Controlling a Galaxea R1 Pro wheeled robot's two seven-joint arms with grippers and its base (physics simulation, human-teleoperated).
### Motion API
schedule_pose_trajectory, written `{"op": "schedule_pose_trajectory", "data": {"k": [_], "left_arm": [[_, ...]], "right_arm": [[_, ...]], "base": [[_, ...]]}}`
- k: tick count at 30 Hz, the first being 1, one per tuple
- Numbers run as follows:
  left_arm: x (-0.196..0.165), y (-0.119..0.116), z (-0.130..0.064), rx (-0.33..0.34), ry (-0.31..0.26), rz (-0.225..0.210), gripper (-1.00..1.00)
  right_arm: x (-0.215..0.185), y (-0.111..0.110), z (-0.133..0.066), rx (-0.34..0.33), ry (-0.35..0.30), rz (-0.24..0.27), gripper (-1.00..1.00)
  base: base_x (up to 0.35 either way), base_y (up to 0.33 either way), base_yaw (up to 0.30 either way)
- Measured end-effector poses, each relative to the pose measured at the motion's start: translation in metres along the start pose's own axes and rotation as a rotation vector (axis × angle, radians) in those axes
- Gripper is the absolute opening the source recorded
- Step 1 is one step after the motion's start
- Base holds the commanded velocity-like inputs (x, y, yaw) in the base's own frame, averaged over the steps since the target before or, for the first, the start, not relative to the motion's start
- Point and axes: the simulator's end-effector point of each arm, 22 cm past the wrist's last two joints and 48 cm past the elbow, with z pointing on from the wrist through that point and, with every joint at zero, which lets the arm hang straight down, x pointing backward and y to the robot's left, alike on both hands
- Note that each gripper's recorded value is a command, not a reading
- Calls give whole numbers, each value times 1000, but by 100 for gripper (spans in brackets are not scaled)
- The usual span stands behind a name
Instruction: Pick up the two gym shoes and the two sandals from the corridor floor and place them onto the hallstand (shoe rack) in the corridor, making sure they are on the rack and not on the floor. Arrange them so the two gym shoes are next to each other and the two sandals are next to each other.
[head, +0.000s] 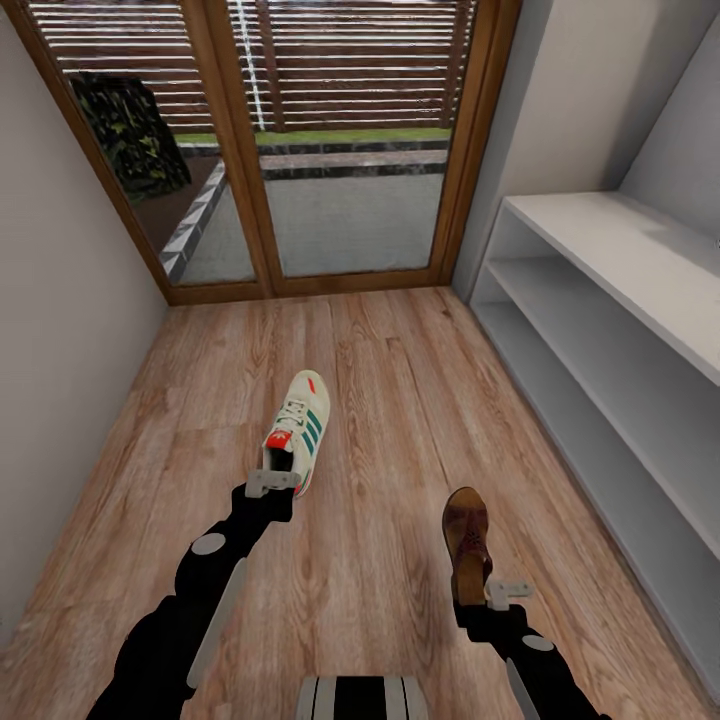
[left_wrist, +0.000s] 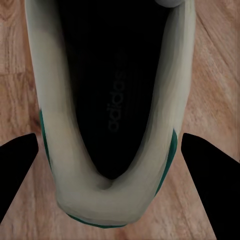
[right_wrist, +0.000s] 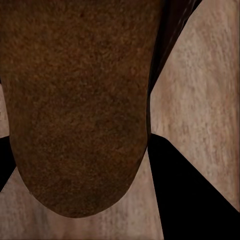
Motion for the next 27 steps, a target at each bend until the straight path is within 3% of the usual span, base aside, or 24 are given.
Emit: {"op": "schedule_pose_trajectory", "data": {"k": [27], "left_arm": [[-77,-2,-38,-4,-41,5,-100]], "right_arm": [[-59,-1,-58,0,-43,8,-100]], "base": [[0,0,0]]}}
